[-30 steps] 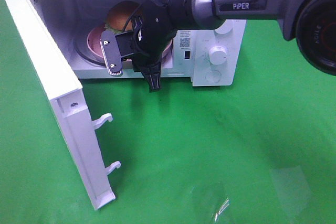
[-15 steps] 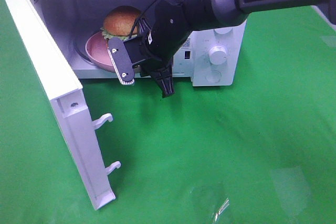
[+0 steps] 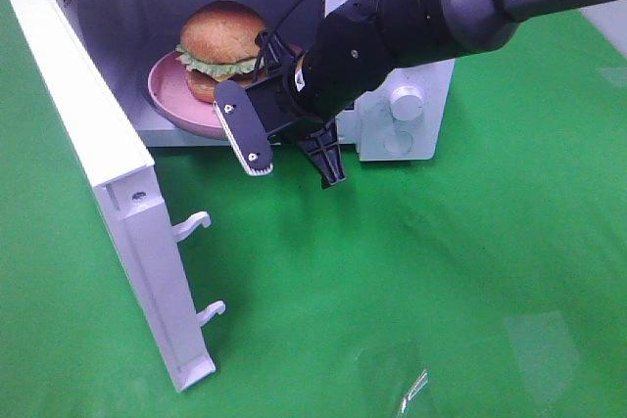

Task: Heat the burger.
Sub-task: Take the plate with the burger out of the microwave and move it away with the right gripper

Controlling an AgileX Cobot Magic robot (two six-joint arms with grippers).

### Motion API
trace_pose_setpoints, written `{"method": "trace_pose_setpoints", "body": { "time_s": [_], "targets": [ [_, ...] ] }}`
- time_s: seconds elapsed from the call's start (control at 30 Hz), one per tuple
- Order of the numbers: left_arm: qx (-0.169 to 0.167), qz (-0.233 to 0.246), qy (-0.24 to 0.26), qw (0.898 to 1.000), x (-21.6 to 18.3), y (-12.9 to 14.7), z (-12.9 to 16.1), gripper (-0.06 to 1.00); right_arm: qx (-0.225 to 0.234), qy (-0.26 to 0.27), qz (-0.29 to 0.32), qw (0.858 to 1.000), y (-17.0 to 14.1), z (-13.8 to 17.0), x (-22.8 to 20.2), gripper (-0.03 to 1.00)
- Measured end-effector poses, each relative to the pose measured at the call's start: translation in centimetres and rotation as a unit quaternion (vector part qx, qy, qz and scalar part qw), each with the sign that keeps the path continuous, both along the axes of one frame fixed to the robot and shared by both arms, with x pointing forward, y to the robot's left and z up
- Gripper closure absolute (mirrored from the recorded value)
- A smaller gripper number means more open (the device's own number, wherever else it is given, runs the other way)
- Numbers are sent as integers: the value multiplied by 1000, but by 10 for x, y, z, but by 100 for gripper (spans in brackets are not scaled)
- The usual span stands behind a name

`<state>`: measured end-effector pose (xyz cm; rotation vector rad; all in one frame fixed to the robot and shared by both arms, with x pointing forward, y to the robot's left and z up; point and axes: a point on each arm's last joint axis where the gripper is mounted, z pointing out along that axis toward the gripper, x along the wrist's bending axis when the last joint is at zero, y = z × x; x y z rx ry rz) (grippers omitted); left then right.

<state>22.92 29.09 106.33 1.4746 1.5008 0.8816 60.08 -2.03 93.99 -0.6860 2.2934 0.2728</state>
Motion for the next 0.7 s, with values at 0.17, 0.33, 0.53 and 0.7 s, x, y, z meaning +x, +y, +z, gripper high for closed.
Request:
{"method": "trace_pose_setpoints", "body": {
  "time_s": [0.17,0.33,0.53,0.7],
  "targets": [
    [0,0,0,1000,0,0,0,-3,-1,-17,20,1000,-9,2,-13,88],
    [0,0,0,1000,0,0,0,-3,1,-20,28,999,-17,3,-25,88],
    [0,0,0,1000,0,0,0,-3,1,-20,33,999,-26,6,-39,88],
    [0,0,0,1000,0,0,0,-3,-1,-18,37,999,-35,8,-51,88]
  ]
}}
